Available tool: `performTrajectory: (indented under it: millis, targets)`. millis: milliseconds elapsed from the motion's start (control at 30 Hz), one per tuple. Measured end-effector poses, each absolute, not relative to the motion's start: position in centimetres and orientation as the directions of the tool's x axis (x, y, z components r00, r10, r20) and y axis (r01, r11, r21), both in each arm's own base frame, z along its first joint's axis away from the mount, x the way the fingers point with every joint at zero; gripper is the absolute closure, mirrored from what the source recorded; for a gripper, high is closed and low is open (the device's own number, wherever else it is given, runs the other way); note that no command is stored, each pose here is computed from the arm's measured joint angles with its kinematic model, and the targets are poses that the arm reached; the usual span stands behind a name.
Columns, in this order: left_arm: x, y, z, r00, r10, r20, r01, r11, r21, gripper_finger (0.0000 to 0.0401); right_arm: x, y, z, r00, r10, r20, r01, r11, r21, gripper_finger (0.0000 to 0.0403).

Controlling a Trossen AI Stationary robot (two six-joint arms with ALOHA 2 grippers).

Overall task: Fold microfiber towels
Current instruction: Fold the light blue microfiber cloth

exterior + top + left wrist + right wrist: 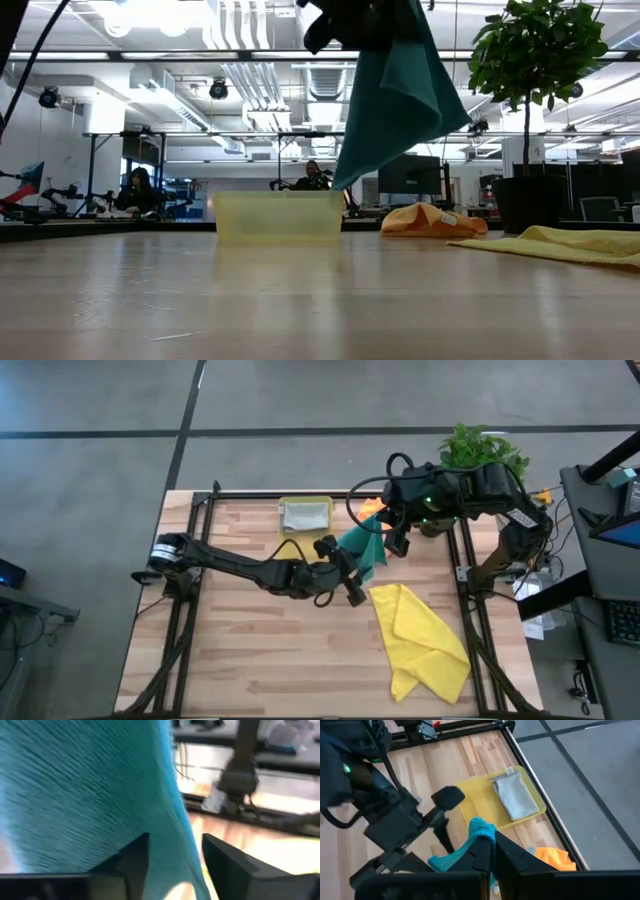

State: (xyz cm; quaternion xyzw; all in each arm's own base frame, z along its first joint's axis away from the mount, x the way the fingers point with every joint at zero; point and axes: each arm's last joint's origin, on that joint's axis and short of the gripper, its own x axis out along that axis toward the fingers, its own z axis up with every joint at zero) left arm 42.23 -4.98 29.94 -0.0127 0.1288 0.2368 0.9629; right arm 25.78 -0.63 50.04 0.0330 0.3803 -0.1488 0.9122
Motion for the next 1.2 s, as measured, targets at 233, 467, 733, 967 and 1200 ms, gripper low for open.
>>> performTrajectory:
  millis: [233,467,733,967,1200]
  targets:
    - [40.4,-4.7,29.5,0.780,0.461,-0.424,-0.432,0.886,0.168,0.0391,25.8,-0.7,50.0,0.663,-0.252,-0.705,0.280,0.957,-0.078,0.0394]
    - [34.4,-4.0,33.6,0.686,0.500,-0.529,-0.410,0.866,0.287,0.0400,25.1,-0.6,49.8,0.628,-0.232,-0.743,0.261,0.962,-0.080,0.0394]
    - [24.7,-4.6,38.7,0.696,0.337,-0.634,-0.233,0.941,0.245,0.0401,24.8,2.6,49.7,0.653,-0.067,-0.754,0.151,0.988,0.043,0.0394]
    - [19.0,-6.0,41.3,0.762,0.097,-0.640,-0.147,0.989,-0.026,0.0401,25.4,7.1,48.5,0.629,0.107,-0.770,0.074,0.978,0.197,0.0394]
    - [16.3,-9.5,40.4,0.704,-0.116,-0.701,-0.058,0.974,-0.220,0.0401,27.1,12.8,44.2,0.570,0.216,-0.793,0.033,0.958,0.285,0.0394]
